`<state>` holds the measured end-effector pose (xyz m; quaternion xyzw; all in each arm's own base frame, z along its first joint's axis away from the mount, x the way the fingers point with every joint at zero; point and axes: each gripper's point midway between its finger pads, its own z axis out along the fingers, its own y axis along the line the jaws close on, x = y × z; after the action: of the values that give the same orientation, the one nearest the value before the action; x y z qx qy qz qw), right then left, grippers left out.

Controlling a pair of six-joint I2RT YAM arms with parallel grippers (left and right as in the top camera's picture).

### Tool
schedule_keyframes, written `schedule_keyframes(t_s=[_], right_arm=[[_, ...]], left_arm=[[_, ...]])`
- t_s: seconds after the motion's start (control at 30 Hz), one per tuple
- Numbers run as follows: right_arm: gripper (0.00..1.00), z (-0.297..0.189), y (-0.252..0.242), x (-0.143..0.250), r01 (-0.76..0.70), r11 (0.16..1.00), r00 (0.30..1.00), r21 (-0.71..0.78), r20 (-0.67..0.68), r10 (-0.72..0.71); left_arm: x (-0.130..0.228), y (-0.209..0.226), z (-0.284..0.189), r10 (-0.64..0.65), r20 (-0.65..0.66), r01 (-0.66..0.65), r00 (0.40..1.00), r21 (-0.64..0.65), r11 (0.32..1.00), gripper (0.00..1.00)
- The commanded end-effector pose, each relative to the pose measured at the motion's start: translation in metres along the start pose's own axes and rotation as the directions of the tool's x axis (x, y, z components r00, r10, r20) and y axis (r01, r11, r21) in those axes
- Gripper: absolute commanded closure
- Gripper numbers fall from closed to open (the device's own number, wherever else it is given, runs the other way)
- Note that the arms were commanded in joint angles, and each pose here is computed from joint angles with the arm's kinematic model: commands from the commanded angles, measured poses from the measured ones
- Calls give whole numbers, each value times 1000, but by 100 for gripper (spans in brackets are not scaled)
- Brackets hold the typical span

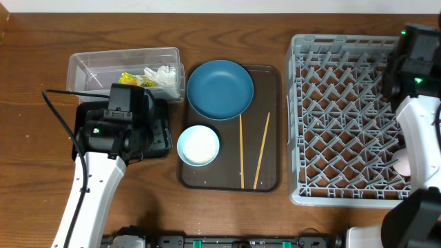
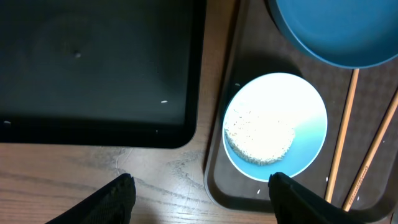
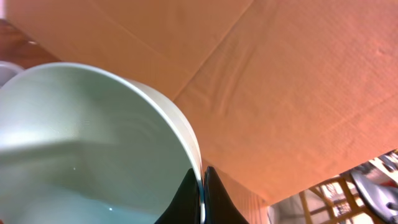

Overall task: Sort waste into correct bins and load items into the dishwasher rack
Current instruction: 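Lift the mint-green bowl with the right gripper and place it in the rack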

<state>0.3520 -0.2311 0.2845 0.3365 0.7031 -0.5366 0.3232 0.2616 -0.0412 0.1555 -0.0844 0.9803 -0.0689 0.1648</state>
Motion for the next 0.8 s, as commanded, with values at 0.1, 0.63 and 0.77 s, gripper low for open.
schedule_keyframes(t_s=[0.1, 0.63, 0.77], right_arm=[[99, 37, 9, 15, 102, 994, 993, 34, -55, -100], [99, 80, 65, 71, 351, 936, 926, 2, -149, -347], [99, 68, 87, 70, 330, 940, 934, -84, -112, -338]], left_arm=[[-1, 2, -1, 0, -3, 0, 1000, -4, 1000, 28], [1, 2, -1, -1, -12, 1, 1000, -7, 1000, 28], [0, 2, -1, 0, -6, 0, 1000, -6, 1000, 28]])
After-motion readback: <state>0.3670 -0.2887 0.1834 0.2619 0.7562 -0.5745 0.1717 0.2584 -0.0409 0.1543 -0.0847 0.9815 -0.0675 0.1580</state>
